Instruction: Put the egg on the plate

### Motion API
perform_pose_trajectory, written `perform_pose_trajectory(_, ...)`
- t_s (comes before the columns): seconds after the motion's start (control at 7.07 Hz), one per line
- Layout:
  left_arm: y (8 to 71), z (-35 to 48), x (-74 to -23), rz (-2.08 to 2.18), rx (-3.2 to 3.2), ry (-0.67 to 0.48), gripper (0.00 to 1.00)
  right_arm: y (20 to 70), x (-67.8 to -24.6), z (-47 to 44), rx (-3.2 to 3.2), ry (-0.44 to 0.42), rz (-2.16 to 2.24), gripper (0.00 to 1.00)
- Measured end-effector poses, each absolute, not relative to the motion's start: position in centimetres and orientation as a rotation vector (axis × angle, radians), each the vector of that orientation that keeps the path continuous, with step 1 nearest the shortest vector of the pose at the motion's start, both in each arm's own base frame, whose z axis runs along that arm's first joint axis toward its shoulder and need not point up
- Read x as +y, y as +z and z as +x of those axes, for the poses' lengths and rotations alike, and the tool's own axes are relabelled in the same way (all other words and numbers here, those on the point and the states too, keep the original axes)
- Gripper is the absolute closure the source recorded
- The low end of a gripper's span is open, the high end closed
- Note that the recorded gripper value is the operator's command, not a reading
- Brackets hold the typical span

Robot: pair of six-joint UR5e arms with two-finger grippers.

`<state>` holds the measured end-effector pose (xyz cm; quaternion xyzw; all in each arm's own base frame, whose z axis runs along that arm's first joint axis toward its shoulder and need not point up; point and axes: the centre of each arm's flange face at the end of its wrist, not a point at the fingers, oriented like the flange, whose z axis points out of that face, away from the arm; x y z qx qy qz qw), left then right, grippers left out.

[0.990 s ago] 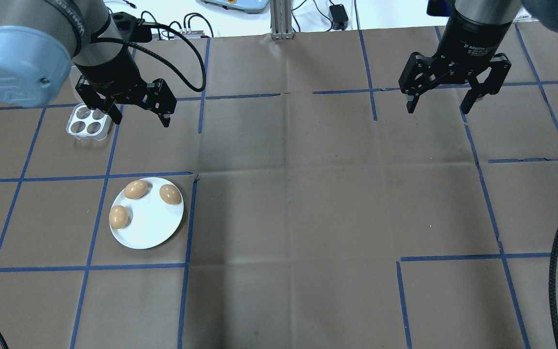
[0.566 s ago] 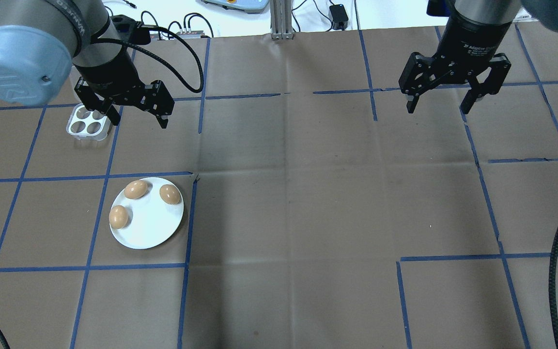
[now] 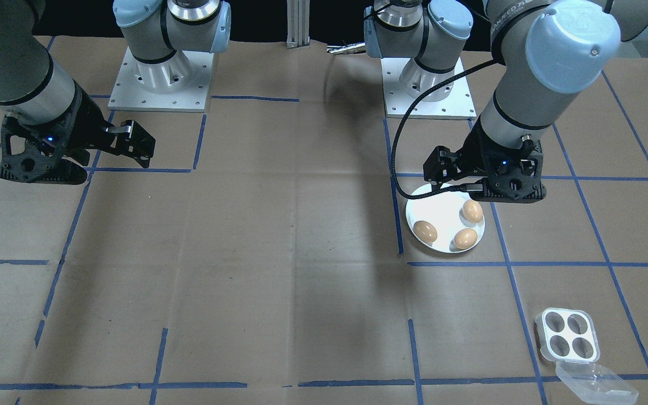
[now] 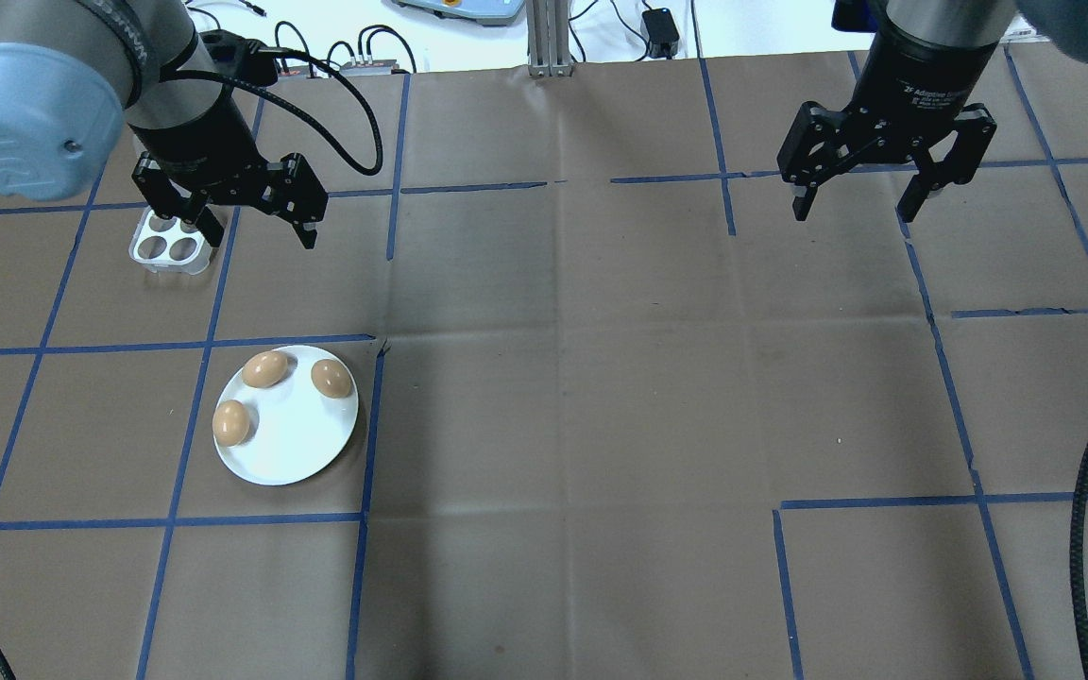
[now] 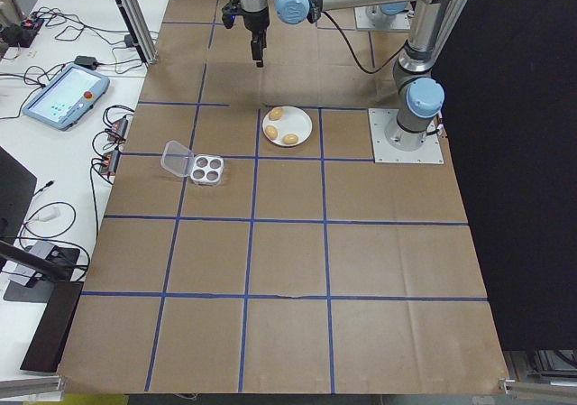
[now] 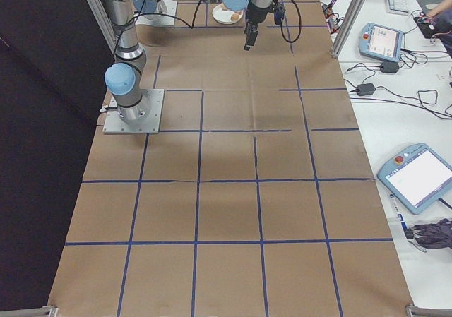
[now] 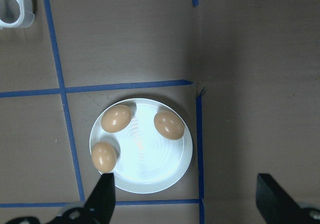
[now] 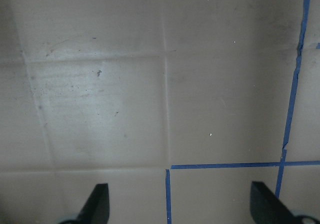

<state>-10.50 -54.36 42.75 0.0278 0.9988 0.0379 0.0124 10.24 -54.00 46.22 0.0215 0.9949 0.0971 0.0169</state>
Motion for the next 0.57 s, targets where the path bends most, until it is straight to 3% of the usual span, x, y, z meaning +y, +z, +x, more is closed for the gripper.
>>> perform_pose_trajectory(0.57, 43.8, -10.6, -54.0, 0.039, 3.118, 0.069, 0.00, 46.2, -54.0, 10.2, 3.093, 0.302, 0.067, 0.00)
